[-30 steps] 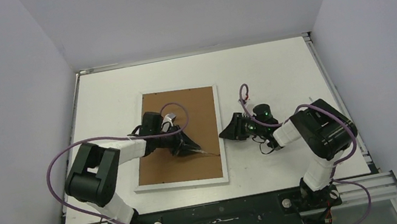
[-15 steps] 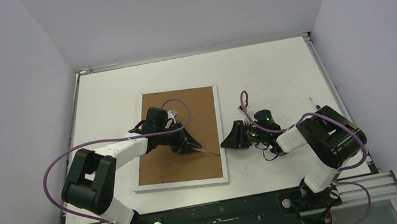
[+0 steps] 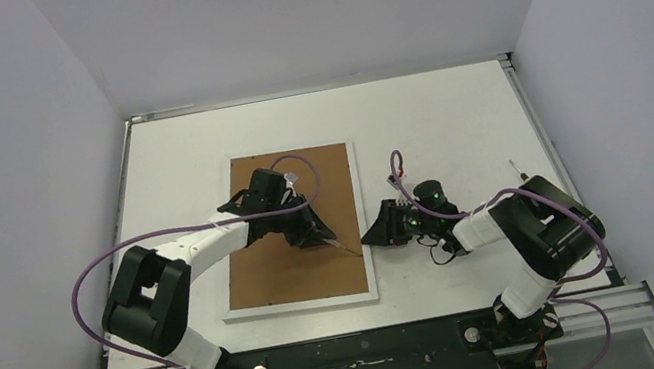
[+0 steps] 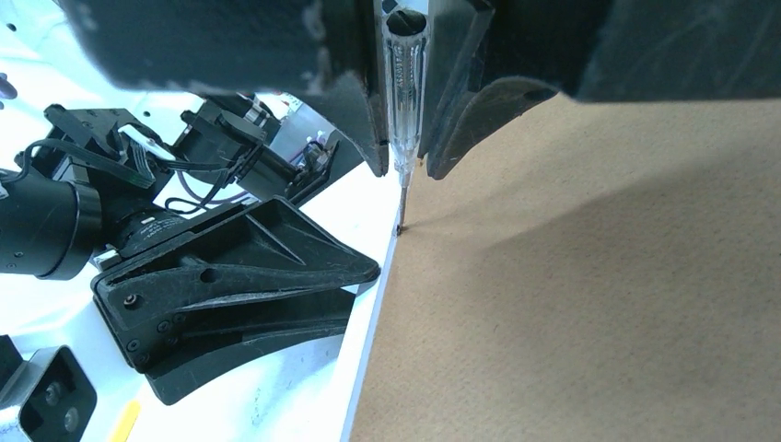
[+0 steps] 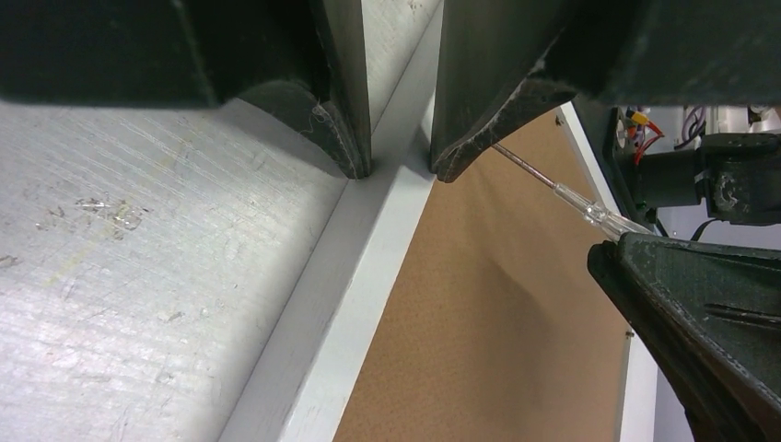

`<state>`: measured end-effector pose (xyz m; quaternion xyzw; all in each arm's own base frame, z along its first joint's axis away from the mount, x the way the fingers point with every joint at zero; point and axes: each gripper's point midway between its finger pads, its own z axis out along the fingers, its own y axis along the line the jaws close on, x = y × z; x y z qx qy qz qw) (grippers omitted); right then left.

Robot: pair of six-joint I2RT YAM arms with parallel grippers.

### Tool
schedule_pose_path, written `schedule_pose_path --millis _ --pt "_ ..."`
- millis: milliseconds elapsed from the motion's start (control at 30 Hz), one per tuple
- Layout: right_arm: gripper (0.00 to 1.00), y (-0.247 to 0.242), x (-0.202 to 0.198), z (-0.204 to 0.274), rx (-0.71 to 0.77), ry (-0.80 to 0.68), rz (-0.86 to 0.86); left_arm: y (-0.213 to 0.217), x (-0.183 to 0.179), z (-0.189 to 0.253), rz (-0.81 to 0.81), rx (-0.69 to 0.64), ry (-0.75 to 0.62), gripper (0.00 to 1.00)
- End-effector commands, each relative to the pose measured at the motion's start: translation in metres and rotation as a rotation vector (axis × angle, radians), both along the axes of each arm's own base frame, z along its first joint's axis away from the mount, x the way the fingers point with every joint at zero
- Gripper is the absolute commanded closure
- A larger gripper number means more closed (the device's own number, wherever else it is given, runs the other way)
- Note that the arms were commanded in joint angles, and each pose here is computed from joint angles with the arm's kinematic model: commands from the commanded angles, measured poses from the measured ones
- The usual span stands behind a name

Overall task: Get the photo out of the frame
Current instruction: Release the photo frame item from the photo frame.

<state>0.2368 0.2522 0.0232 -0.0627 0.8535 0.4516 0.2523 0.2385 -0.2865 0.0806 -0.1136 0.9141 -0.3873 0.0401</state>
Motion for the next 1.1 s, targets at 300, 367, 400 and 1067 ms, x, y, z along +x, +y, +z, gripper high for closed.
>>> schedule_pose_path --millis 300,367,400,1067 --pt "0.83 0.017 -0.019 -0.002 -0.030 0.014 0.057 -0.052 -0.014 0.040 -0.110 -0.047 -0.084 1.00" --pt "0.83 0.018 -0.020 -0.001 -0.036 0.015 0.042 -0.057 -0.016 0.041 -0.114 -0.047 -0.086 1.00" --pt "0.83 0.018 -0.021 -0.002 -0.041 0.018 0.032 -0.059 -0.017 0.041 -0.116 -0.048 -0.086 1.00" --pt "0.94 0.005 -0.020 0.005 -0.210 -0.048 -0.204 -0.096 -0.005 0.056 -0.103 -0.056 -0.091 1.00"
